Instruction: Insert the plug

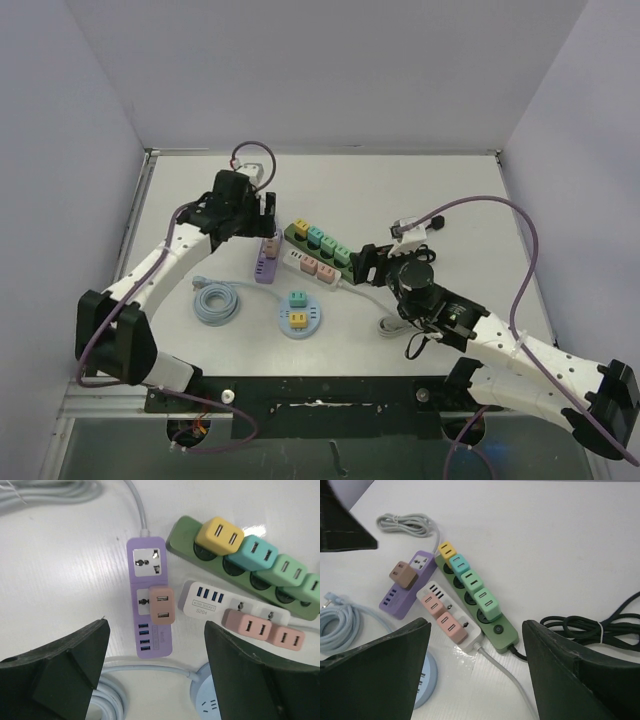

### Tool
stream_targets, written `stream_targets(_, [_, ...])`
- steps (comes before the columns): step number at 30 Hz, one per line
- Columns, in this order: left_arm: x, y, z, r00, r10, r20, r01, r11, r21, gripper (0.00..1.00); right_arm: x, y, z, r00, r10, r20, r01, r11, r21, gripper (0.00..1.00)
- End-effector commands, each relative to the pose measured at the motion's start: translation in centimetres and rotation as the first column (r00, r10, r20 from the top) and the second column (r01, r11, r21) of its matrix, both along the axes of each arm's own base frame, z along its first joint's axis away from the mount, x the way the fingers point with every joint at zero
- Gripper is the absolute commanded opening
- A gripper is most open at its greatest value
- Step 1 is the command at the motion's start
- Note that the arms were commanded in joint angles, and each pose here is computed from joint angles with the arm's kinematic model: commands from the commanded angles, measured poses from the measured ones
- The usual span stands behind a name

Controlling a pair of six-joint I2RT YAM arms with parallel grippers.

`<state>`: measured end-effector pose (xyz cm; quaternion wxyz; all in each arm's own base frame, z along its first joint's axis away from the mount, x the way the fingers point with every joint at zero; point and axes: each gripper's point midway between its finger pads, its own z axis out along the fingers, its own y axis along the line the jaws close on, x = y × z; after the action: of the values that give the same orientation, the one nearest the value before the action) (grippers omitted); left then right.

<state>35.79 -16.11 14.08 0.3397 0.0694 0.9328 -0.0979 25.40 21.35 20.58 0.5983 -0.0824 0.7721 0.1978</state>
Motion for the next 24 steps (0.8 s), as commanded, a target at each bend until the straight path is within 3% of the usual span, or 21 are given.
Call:
stream_targets(1, [1.1,1.3,7.5,0.971,0.112,0.210,-0.091,0.990,-0.106,0.76,0.7,-3.9,0.6,0.977,-0.194,-0.085,0.190,0.980,-0.056,0.77])
stream_targets(7, [-3.0,3.5,10.4,0.928,0.160,0.336,-0.105,0.979,-0.177,0.76,0.1,-6.5,2.4,0.954,-0.281,-0.108,0.270,0.957,-0.104,0.83])
stream_targets(11, [-5.8,5.4,13.7,0.855,0.228,0.467,-0.114,0.959,-0.259,0.77,-0.4,-10.0,4.7,0.907,-0.413,-0.078,0.400,0.906,-0.139,0.85])
stream_targets(15, [-8.4,8.9,16.0,0.784,0.334,0.523,-0.215,0.937,-0.276,0.77,-1.7,-14.2,7.5,0.847,-0.531,-0.030,0.520,0.838,-0.166,0.89])
stream_targets(20, [-11.4,12.4,17.8,0.725,0.404,0.557,-0.316,0.915,-0.251,0.77,-3.8,-18.4,11.2,0.791,-0.611,0.026,0.610,0.786,-0.099,0.93])
stream_targets(24, [-13.1,13.7,19.1,0.703,0.426,0.570,-0.340,0.904,-0.258,0.77,-5.1,-20.0,12.6,0.787,-0.617,0.032,0.618,0.785,-0.041,0.98])
